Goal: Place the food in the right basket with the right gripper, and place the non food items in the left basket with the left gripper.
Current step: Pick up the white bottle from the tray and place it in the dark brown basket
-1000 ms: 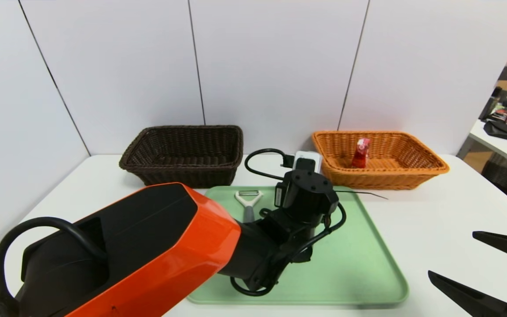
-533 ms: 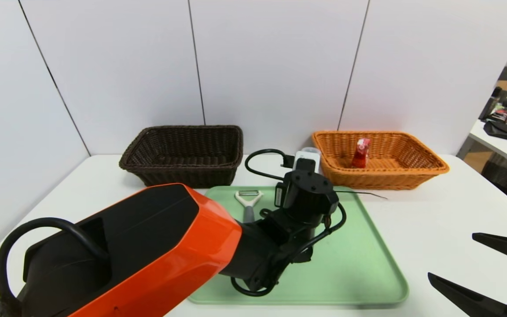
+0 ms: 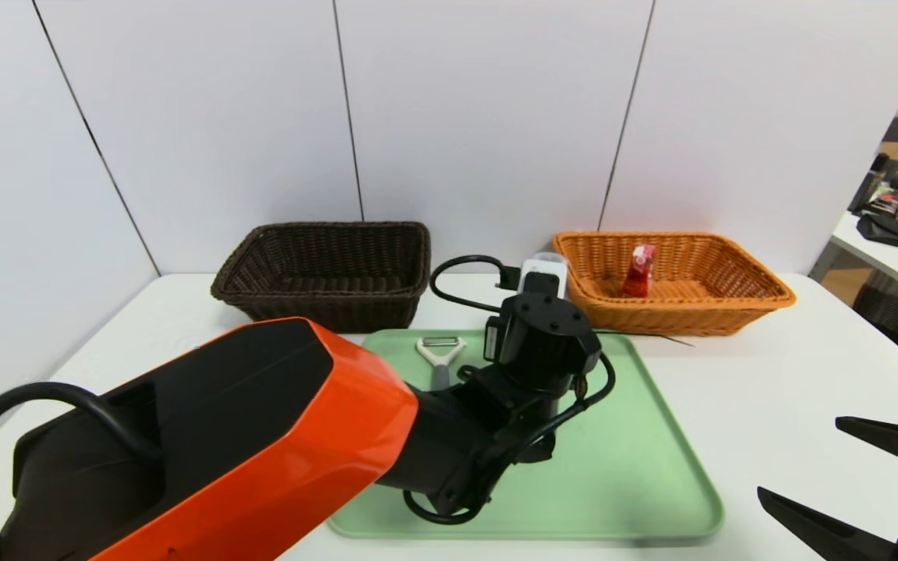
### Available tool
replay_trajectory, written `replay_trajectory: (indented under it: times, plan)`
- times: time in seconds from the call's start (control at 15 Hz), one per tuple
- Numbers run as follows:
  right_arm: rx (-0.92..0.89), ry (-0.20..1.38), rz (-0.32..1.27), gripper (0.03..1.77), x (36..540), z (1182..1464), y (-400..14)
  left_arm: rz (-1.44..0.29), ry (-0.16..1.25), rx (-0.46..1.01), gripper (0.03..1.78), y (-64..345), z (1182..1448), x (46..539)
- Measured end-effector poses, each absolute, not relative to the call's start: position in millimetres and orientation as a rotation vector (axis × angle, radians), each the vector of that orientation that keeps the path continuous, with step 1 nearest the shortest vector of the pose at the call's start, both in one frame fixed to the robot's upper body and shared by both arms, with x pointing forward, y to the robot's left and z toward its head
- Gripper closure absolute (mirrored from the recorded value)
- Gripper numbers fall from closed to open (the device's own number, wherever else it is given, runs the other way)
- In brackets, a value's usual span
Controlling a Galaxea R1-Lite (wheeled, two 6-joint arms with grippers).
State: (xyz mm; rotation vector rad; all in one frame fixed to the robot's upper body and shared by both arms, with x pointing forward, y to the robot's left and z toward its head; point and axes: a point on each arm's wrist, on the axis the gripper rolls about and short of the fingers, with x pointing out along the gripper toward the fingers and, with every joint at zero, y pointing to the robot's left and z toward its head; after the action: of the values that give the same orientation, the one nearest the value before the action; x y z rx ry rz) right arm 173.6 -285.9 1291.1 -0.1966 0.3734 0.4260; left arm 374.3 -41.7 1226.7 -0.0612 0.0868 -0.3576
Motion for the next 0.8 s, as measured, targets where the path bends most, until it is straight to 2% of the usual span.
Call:
replay_trajectory:
  times: [0.2, 0.47, 0.8]
  plan:
    - [-0.199, 0.379, 0.425, 0.10, 173, 1290, -286, -0.368, 0.065, -0.062, 1.26, -36, 1246, 361]
    - [-0.200, 0.379, 0.425, 0.10, 174, 1290, -286, -0.377, 0.011, -0.055, 1.26, -18, 1285, 344]
    - [-0.202, 0.381, 0.426, 0.10, 174, 1290, -286, -0.315, -0.045, -0.023, 1.26, 28, 1321, 349]
